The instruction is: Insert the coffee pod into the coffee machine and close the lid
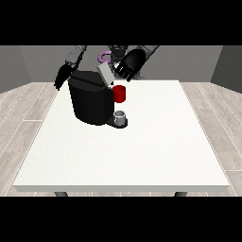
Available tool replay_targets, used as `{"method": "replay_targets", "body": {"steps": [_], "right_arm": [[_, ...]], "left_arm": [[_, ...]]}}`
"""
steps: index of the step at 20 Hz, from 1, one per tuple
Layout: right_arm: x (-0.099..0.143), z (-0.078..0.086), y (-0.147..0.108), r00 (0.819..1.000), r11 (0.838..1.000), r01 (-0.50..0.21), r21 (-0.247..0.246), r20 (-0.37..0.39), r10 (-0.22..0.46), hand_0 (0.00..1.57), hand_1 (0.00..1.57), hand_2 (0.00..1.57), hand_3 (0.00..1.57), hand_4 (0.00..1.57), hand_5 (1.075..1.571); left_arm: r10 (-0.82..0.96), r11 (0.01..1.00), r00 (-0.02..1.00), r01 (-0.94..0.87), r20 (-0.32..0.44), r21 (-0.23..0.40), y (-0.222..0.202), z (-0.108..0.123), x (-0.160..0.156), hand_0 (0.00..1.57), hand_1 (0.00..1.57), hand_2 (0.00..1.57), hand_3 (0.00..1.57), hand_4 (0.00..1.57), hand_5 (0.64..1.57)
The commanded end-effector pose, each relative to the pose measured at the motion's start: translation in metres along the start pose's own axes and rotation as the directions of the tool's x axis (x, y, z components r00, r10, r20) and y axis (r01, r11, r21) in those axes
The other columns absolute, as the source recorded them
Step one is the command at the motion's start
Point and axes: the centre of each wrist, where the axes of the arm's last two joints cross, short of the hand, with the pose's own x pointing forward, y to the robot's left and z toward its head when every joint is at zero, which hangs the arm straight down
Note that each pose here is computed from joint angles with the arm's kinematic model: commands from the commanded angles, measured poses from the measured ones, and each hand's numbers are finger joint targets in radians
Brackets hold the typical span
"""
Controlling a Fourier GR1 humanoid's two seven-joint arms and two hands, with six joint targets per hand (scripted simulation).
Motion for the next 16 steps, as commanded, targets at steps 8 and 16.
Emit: {"method": "replay_targets", "body": {"steps": [8, 16], "right_arm": [[0.008, -0.008, 0.0, 1.0, 1.0, -0.01, -0.016, 0.015, 0.01, 0.0, 0.0, 0.0, 0.0, 0.15, 1.571], [0.012, -0.008, 0.005, 1.0, 1.0, 0.012, -0.018, 0.012, -0.012, 0.0, 0.0, 0.0, 0.0, 0.16, 1.571]], "left_arm": [[-0.015, 1.0, 1.0, 0.015, -0.009, -0.017, 0.0, -0.003, -0.002, 1.25, 1.25, 1.29, 1.24, 0.45, 1.571], [0.012, 0.999, 1.0, -0.012, 0.017, -0.03, -0.004, -0.005, -0.004, 1.19, 1.19, 1.23, 1.19, 0.43, 1.571]]}}
